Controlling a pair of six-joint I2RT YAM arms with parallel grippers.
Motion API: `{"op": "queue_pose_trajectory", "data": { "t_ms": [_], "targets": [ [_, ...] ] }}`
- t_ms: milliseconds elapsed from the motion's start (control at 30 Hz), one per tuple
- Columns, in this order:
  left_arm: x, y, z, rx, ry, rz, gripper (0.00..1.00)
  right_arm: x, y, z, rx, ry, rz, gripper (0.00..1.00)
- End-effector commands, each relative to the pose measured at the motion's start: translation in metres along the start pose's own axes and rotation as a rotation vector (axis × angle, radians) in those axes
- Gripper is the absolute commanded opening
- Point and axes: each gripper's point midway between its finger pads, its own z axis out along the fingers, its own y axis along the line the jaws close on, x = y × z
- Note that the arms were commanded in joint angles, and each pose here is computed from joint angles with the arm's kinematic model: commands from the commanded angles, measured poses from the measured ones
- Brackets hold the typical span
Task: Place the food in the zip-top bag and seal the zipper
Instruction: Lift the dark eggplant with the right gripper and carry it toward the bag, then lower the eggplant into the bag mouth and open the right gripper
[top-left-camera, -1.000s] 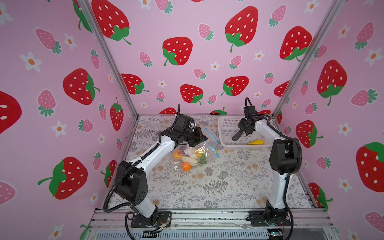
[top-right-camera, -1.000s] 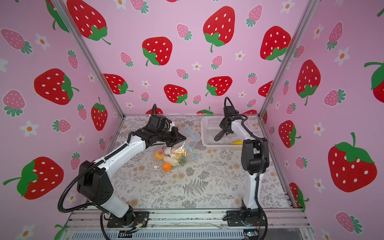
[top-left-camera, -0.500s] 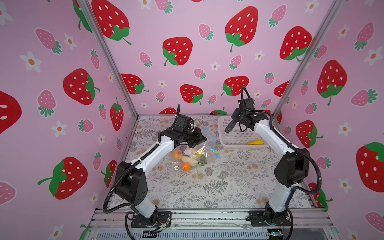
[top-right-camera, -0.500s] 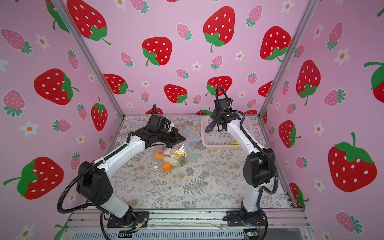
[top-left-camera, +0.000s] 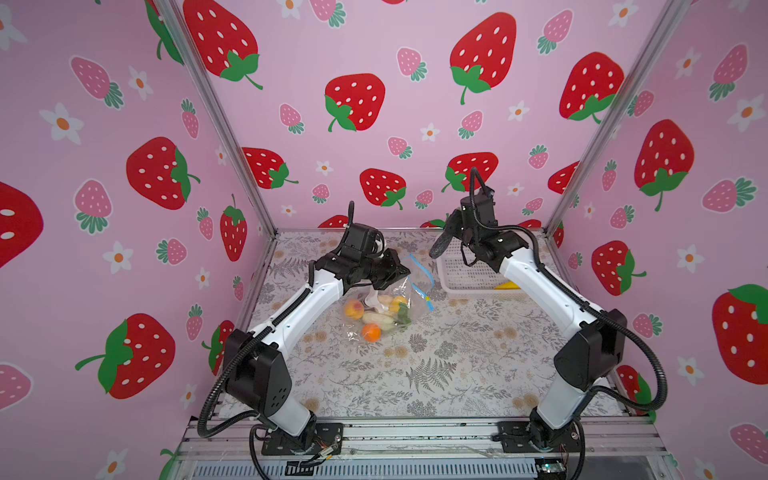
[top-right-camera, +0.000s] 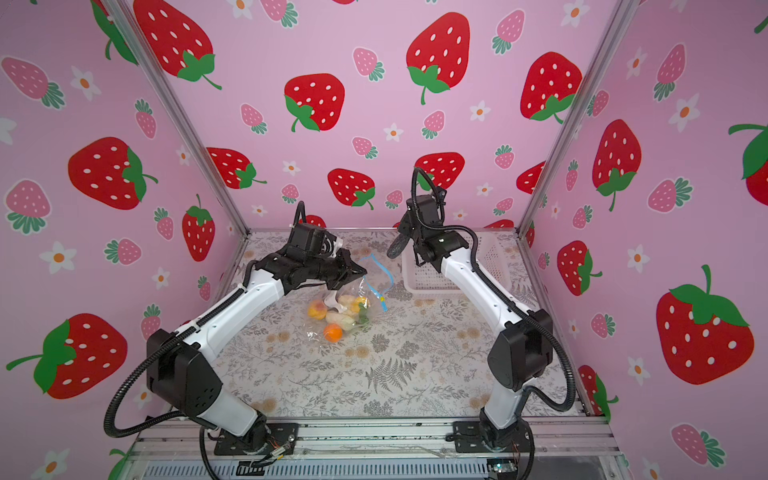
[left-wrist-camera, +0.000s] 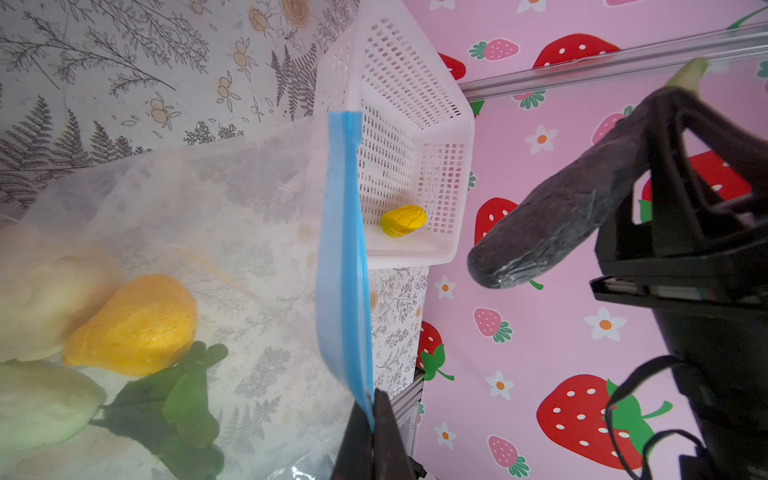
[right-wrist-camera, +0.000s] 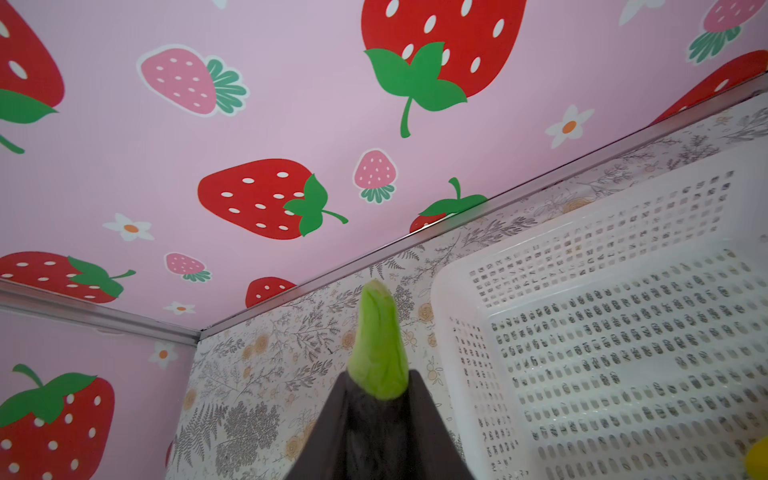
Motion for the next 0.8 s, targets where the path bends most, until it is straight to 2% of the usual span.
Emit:
{"op": "queue_pose_trajectory", "data": {
  "t_ms": [0,767],
  "targets": [
    [-0.007,-0.024,-0.02,0.04,-0.04,0.047,0.0,-0.005,0.026,-0.014,-0.087,-0.045,0.011,0.24],
    [-0.019,-0.042,-0.04,0.066,-0.081,0.071,0.0,0.057,0.07,0.006,-0.154,0.057,-0.04,0.24]
  ]
}}
